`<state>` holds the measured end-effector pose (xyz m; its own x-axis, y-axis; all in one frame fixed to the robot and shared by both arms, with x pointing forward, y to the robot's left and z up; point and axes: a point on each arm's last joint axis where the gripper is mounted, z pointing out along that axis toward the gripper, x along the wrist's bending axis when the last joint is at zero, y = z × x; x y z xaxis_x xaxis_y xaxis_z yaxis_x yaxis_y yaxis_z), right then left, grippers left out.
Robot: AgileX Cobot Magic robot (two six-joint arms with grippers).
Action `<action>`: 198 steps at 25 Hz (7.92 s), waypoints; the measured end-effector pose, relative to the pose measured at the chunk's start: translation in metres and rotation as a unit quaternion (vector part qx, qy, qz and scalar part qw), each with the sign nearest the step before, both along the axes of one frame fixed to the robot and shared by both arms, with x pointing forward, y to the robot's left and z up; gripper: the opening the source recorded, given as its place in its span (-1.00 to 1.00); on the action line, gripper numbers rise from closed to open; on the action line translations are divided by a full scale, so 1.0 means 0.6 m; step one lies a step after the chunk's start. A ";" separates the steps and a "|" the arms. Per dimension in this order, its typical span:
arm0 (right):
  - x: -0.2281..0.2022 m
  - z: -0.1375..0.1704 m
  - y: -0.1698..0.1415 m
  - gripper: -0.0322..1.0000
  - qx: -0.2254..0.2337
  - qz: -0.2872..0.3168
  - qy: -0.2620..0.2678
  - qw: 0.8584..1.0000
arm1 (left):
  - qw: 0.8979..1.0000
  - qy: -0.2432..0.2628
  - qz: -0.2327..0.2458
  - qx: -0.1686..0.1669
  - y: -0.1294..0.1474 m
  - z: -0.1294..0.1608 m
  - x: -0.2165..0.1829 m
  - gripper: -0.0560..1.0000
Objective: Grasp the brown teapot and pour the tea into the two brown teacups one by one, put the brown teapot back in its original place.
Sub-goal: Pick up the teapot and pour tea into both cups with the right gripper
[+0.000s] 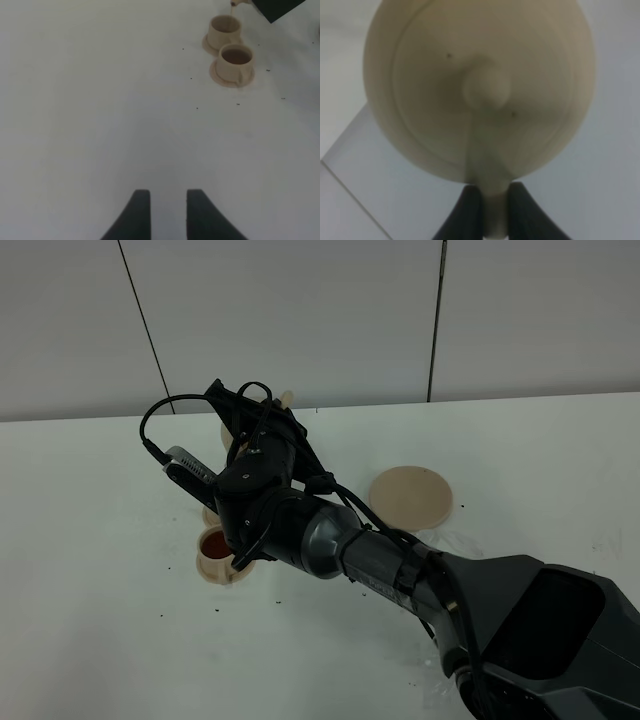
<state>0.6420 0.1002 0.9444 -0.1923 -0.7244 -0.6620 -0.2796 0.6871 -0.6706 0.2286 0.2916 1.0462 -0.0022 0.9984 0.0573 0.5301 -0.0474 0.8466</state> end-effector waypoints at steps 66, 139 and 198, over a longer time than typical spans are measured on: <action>-0.004 -0.031 0.008 -0.75 -0.053 0.014 -0.010 0.998 | 1.000 0.000 0.000 0.000 0.000 0.000 0.000 -0.43; -0.016 -0.026 0.019 -0.75 -0.048 0.015 -0.026 0.998 | 1.000 0.000 0.000 0.000 0.000 0.000 0.000 -0.43; -0.016 0.041 -0.004 -0.75 0.171 -0.102 0.133 0.971 | 1.000 0.000 0.000 0.000 0.000 0.000 0.000 -0.43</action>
